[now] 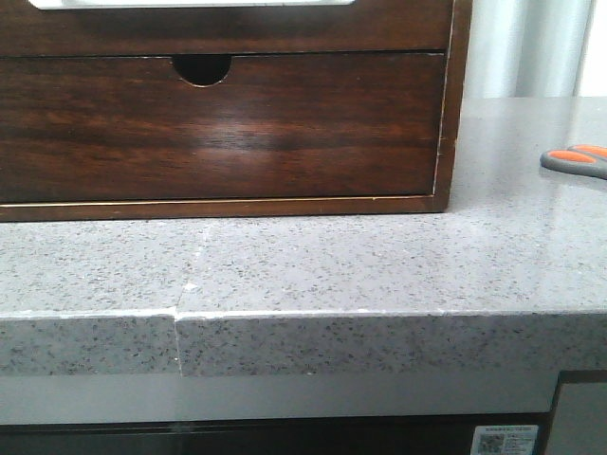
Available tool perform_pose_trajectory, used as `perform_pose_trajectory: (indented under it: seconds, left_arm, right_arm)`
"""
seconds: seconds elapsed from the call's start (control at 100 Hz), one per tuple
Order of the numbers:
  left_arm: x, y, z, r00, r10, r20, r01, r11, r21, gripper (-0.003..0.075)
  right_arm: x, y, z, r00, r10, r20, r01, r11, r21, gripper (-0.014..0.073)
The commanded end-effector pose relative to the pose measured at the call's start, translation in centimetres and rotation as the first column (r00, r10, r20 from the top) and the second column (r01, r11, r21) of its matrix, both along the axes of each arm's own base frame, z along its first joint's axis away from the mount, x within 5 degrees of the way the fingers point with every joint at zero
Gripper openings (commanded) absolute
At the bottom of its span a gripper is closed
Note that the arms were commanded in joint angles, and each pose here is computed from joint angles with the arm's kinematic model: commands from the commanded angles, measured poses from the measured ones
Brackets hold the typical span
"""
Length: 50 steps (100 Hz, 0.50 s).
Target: Put scissors in drawer with both arms
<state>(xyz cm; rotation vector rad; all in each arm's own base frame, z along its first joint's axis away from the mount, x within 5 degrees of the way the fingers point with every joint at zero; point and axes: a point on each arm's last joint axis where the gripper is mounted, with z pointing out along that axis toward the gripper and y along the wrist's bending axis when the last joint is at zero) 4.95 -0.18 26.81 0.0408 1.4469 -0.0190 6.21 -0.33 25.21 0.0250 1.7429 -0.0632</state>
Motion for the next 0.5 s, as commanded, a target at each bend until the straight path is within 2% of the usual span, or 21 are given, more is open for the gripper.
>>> perform_pose_trajectory:
  seconds: [0.0, 0.07, 0.22, 0.31, 0.38, 0.49]
  left_arm:
    - [0.3, 0.0, 2.1, 0.998, 0.0, 0.07, 0.001, 1.0, -0.009, -0.0022]
    - [0.6, 0.0, 2.3, 0.997, -0.001, 0.081, 0.002, 1.0, -0.009, -0.0022]
    - [1.4, -0.1, 2.1, 0.999, -0.002, 0.039, 0.002, 1.0, -0.007, -0.0021]
    - [1.8, -0.1, 2.2, 1.0, -0.002, 0.023, 0.002, 1.0, -0.007, 0.0001]
    - [2.0, -0.1, 2.4, 1.0, -0.002, 0.03, 0.002, 1.0, -0.007, 0.0089]
    - [2.3, -0.1, 2.9, 0.997, -0.004, 0.082, 0.005, 1.0, -0.009, 0.0295]
  right_arm:
    - [0.9, -0.1, 2.0, 0.999, -0.001, 0.035, 0.001, 1.0, 0.006, -0.0061]
    - [1.4, 0.0, 2.3, 1.0, 0.001, 0.021, -0.001, 1.0, 0.029, -0.0061]
    - [1.9, 0.2, 2.3, 1.0, 0.009, 0.008, -0.01, 0.99, 0.137, -0.0061]
    - [2.0, 0.2, 2.3, 1.0, 0.01, 0.006, -0.01, 0.989, 0.146, -0.0061]
    - [2.0, 0.2, 2.4, 1.0, 0.007, 0.019, -0.01, 0.989, 0.146, -0.0061]
    - [2.0, 0.2, 2.4, 1.0, 0.007, 0.021, -0.01, 0.989, 0.145, -0.0061]
